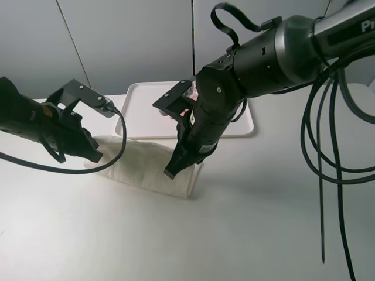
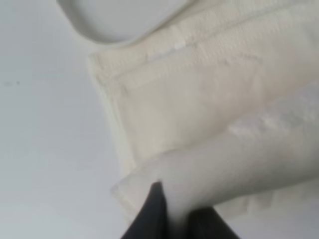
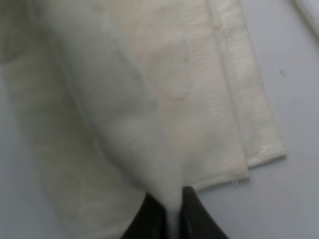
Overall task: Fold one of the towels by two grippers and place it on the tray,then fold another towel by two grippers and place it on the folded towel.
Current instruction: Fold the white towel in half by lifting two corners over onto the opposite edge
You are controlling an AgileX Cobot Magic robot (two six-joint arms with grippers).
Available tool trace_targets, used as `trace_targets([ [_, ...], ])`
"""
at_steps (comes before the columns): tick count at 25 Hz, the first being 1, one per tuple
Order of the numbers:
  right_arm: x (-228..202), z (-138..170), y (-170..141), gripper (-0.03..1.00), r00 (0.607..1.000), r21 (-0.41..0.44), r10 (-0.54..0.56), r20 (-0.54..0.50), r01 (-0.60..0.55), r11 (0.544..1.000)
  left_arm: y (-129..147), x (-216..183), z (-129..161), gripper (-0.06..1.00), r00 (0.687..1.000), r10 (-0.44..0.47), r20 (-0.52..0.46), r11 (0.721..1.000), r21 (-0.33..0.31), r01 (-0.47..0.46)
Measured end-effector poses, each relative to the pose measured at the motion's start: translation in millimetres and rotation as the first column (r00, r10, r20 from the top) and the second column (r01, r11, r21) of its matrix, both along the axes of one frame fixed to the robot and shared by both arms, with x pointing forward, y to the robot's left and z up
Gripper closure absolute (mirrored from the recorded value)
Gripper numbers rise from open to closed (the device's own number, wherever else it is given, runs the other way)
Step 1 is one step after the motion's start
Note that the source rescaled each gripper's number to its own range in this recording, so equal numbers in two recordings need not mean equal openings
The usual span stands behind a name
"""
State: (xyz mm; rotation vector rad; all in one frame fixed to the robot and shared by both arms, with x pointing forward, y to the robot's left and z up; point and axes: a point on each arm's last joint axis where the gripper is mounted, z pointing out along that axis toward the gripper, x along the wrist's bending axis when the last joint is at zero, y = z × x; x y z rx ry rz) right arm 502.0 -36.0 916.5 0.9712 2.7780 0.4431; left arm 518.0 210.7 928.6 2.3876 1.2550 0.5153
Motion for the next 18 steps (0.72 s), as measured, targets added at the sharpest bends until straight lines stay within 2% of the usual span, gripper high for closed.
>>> trace_targets([
  [4,12.4,-3.3,-9.5,0.97,0.997,0.022,-0.072,0.005,0.072,0.997,-3.2,10.2,-8.9,0.91,1.000,0.007,-0.013,1.000,0.000,-0.007],
  [7,16.7,-6.6,-14.1,0.92,0.996,0.016,-0.092,-0.003,0.092,0.996,-4.6,15.1,-8.6,0.77,0.999,0.035,0.015,0.999,-0.025,-0.035],
  [9,17.5,-7.5,-15.2,0.77,0.995,0.014,-0.098,-0.006,0.098,0.995,-5.4,18.2,-6.7,0.60,0.998,0.057,0.039,0.997,-0.046,-0.055],
  [13,17.2,-7.5,-14.9,0.09,0.990,0.027,-0.140,-0.021,0.140,0.990,-5.1,19.9,-5.7,0.14,0.994,0.096,0.047,0.993,-0.076,-0.093],
  [15,17.4,-7.6,-15.6,-0.01,0.985,0.032,-0.170,-0.032,0.171,0.985,-2.6,20.6,-5.3,0.02,0.991,0.134,0.023,0.987,-0.089,-0.131],
  [18,14.7,-8.7,-17.5,-0.03,0.979,0.010,-0.195,-0.065,0.196,0.981,4.2,26.0,-0.3,-0.03,0.979,0.199,-0.036,0.975,-0.097,-0.202],
])
